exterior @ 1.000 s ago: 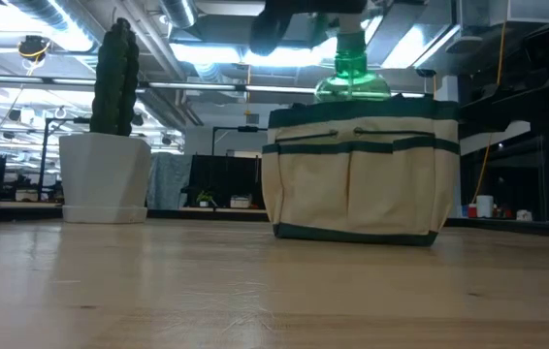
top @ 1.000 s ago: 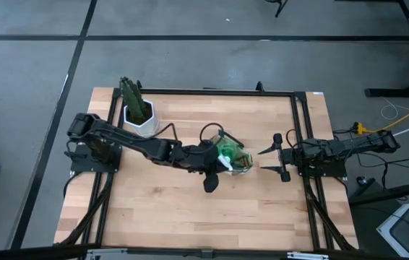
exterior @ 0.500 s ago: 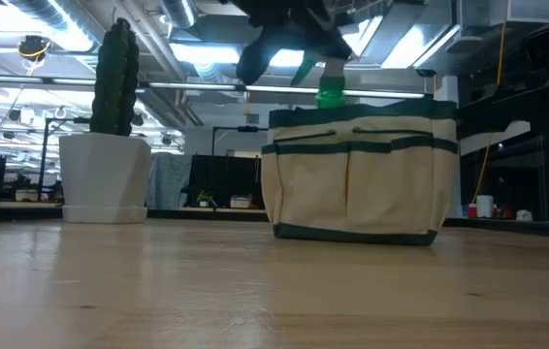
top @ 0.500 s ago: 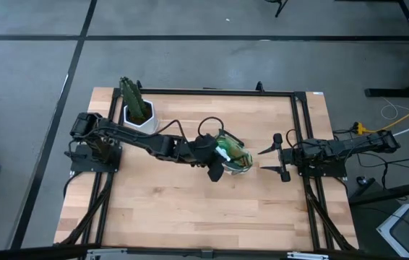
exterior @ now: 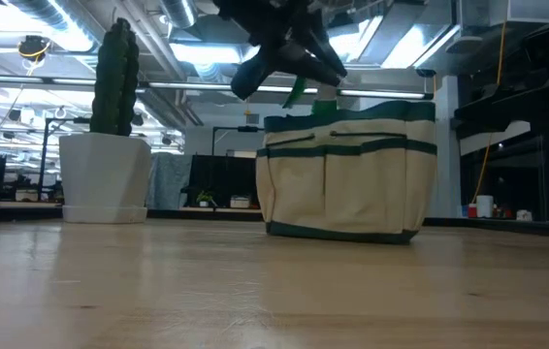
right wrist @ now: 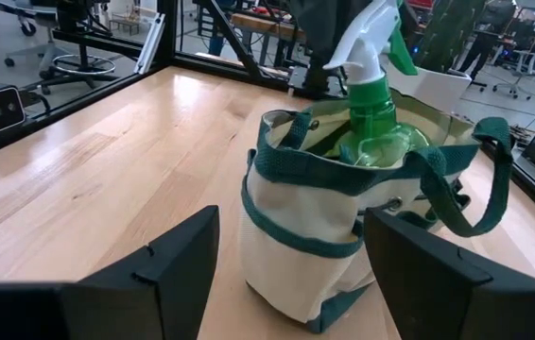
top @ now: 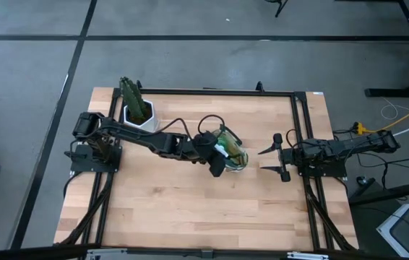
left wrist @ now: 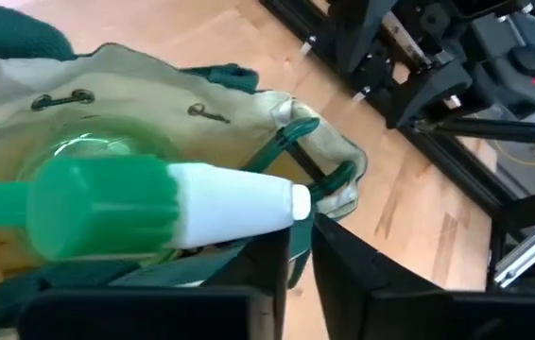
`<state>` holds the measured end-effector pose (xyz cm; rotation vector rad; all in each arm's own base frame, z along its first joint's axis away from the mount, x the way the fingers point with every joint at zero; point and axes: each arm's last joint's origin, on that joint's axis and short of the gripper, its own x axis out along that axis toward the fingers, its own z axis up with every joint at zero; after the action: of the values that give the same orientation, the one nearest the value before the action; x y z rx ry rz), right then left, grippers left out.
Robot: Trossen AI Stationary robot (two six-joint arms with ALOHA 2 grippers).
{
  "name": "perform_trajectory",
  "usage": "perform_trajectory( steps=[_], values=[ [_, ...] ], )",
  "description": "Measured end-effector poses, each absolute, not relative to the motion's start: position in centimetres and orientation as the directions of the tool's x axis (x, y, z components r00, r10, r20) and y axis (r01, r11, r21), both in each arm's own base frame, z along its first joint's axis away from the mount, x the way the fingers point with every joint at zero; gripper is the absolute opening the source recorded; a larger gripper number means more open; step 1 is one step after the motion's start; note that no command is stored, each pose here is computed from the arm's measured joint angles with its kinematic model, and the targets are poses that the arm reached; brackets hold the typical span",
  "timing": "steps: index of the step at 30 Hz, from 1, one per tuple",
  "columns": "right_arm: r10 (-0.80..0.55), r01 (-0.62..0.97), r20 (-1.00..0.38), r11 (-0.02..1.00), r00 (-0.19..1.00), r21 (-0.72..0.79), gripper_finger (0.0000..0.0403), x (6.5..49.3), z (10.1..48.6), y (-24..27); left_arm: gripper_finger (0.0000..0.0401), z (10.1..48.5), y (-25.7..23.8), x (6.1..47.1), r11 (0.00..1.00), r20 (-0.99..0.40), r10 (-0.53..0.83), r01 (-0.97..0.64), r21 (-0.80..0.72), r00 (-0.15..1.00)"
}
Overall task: Pick & Place Garden tools in Gardening bag
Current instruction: Put the green spray bottle into the gardening bag
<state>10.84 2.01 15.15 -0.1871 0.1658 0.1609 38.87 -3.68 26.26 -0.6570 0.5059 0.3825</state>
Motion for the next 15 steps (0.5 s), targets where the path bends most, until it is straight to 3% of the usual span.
perform_trajectory(
  steps=[5, 15],
  values=[
    [0.143, -0.174, -0.178, 0.97, 0.973, -0.171, 0.0265, 10.8, 15.1, 2.0, 0.0085, 26.8, -3.7, 39.2, 0.734, -0.504, 0.172, -0.452, -0.507, 0.846],
    [0.143, -0.174, -0.178, 0.97, 0.974, -0.171, 0.0265, 10.8, 15.1, 2.0, 0.0166, 28.4, -3.8, 39.7, 0.834, -0.368, 0.164, -0.328, -0.444, 0.915]
  ],
)
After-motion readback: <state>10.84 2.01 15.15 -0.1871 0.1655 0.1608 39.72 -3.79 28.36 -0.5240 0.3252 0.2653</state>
